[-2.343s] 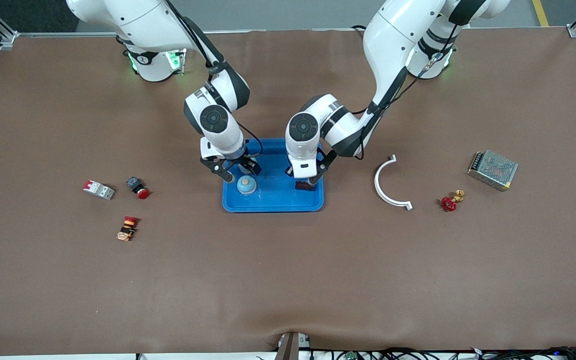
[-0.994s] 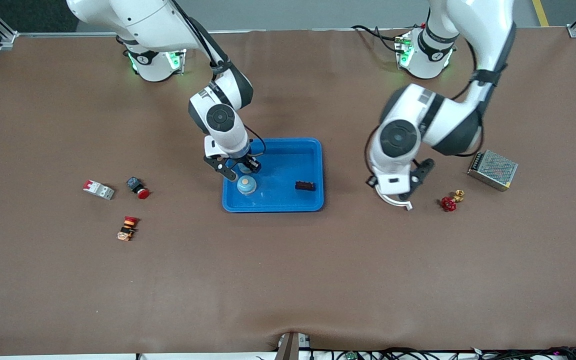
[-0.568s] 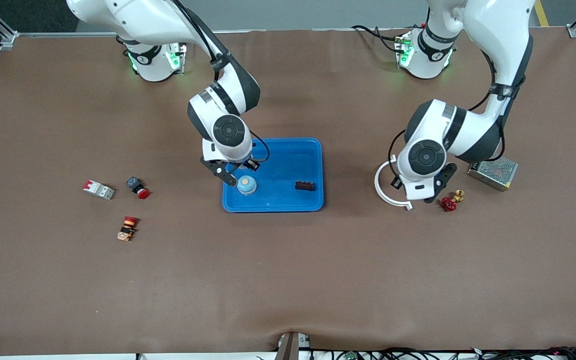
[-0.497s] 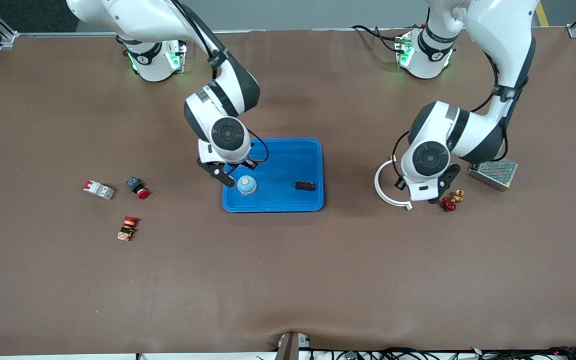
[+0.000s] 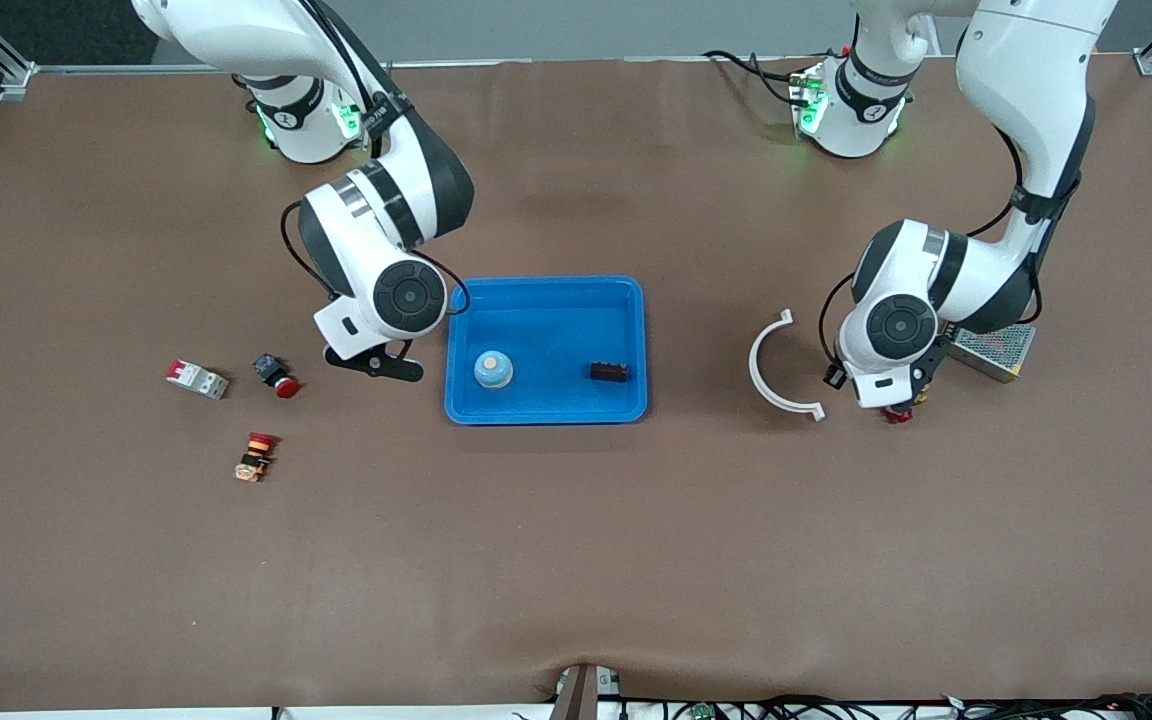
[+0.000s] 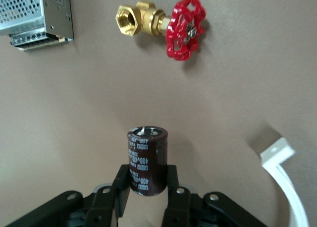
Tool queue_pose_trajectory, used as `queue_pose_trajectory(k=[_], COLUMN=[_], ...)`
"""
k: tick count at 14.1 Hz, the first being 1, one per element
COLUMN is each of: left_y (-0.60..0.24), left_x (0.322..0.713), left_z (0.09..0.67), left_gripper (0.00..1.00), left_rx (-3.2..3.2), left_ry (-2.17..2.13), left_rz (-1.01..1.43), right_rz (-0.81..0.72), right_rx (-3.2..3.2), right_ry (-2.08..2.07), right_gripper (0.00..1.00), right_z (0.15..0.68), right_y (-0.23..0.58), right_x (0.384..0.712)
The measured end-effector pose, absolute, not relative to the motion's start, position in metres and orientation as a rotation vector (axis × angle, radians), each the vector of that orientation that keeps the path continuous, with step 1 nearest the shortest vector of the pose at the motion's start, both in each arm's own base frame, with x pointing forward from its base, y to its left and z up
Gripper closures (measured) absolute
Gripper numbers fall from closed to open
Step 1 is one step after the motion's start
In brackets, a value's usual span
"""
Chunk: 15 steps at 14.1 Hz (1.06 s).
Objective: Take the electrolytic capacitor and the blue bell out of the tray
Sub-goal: 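Lower the capacitor with the left gripper while the right gripper lowers the bell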
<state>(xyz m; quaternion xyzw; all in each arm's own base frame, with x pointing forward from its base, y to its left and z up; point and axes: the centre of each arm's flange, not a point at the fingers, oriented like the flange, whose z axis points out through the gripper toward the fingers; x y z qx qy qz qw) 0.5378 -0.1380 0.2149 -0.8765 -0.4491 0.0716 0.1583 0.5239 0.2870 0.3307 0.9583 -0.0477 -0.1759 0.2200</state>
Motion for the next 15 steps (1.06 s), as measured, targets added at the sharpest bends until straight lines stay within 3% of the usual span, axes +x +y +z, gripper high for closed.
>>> queue_pose_trajectory(k=[4, 9, 11, 15], left_y=[-0.132, -0.128, -0.129, -0.137], left_x=[0.534, 0.53, 0.531, 0.544], left_z=[0.191, 0.178, 0.178, 0.193], left_gripper=[0.66, 0.66, 0.52, 0.1], left_rx=[-2.48, -2.465, -2.467, -2.469], left_ry=[-1.286, -1.286, -1.289, -1.347], left_rz=[0.253, 0.281, 0.277, 0.227], right_rz=[-0.423, -0.277, -0.218, -0.148], right_rx=[2.799, 2.913, 2.946, 2.99], right_ry=[0.14, 0.229, 0.25, 0.324], right_gripper=[0.33, 0.33, 0.33, 0.33], right_z=[0.333, 0.31, 0.294, 0.269], right_y=[0.194, 0.085, 0.059, -0.008], right_x=[0.521, 0.473, 0.455, 0.438])
